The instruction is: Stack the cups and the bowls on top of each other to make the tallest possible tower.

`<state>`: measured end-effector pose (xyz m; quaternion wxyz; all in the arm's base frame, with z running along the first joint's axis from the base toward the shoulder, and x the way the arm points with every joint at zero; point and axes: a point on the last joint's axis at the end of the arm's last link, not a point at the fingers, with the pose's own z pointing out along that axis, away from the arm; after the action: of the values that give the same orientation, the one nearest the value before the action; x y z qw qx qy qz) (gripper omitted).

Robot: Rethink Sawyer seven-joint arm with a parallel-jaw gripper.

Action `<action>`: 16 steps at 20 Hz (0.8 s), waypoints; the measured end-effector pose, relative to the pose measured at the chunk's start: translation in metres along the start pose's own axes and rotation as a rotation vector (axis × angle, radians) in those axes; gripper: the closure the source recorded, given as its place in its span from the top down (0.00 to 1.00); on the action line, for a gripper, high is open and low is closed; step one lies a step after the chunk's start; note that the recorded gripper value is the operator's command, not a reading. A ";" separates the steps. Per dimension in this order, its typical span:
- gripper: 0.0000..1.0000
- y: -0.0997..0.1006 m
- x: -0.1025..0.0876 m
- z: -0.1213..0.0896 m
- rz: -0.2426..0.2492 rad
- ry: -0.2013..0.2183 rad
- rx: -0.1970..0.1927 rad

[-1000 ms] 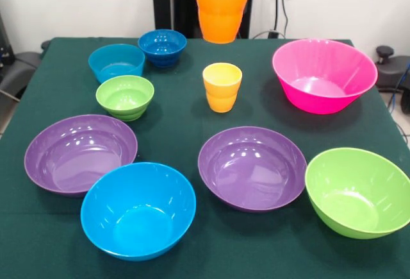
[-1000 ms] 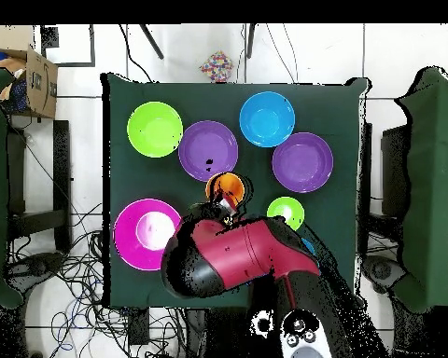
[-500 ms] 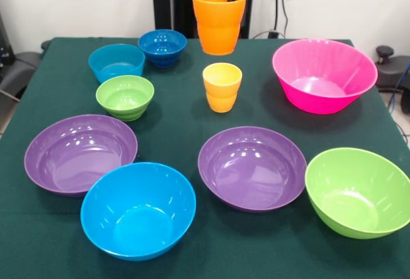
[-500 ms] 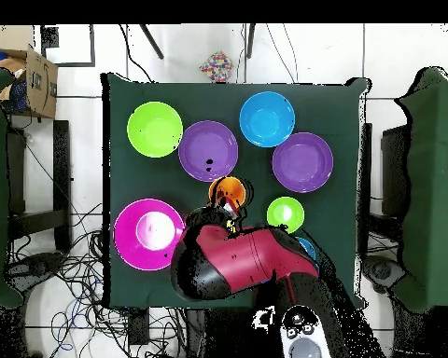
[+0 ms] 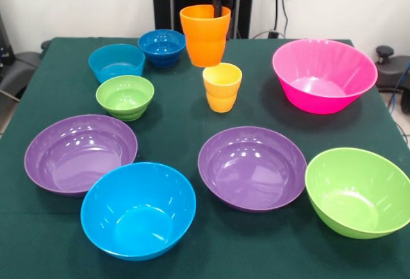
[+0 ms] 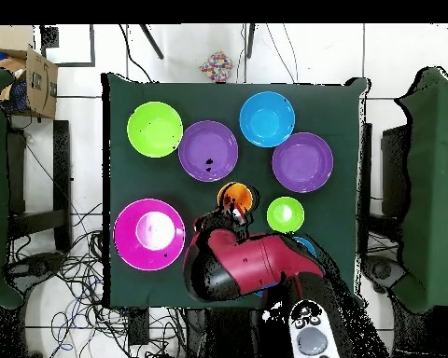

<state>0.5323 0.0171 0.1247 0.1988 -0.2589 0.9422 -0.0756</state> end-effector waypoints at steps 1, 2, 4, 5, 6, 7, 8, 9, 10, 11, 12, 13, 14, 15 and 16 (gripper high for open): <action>0.00 0.000 0.002 0.002 0.002 0.003 -0.002; 0.00 0.001 0.003 0.003 0.004 0.004 -0.003; 0.00 0.003 0.012 0.010 0.013 0.009 -0.011; 0.00 0.004 0.014 0.011 0.015 0.010 -0.013; 0.00 0.004 0.015 0.012 0.017 0.011 -0.014; 0.00 0.005 0.019 0.015 0.020 0.014 -0.017; 0.00 0.007 0.023 0.017 0.022 0.018 -0.019; 0.00 0.008 0.025 0.019 0.023 0.020 -0.020; 0.00 0.009 0.028 0.021 0.025 0.023 -0.022; 0.00 0.013 0.032 0.024 0.025 0.028 -0.026; 0.00 0.015 0.034 0.025 0.023 0.030 -0.028; 0.00 0.016 0.036 0.026 0.022 0.032 -0.029; 0.00 0.018 0.037 0.026 0.021 0.033 -0.030; 0.00 0.019 0.038 0.027 0.019 0.034 -0.030; 0.00 0.020 0.039 0.027 0.017 0.035 -0.029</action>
<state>0.5034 0.0134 0.0825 0.1793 -0.2524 0.9487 -0.0646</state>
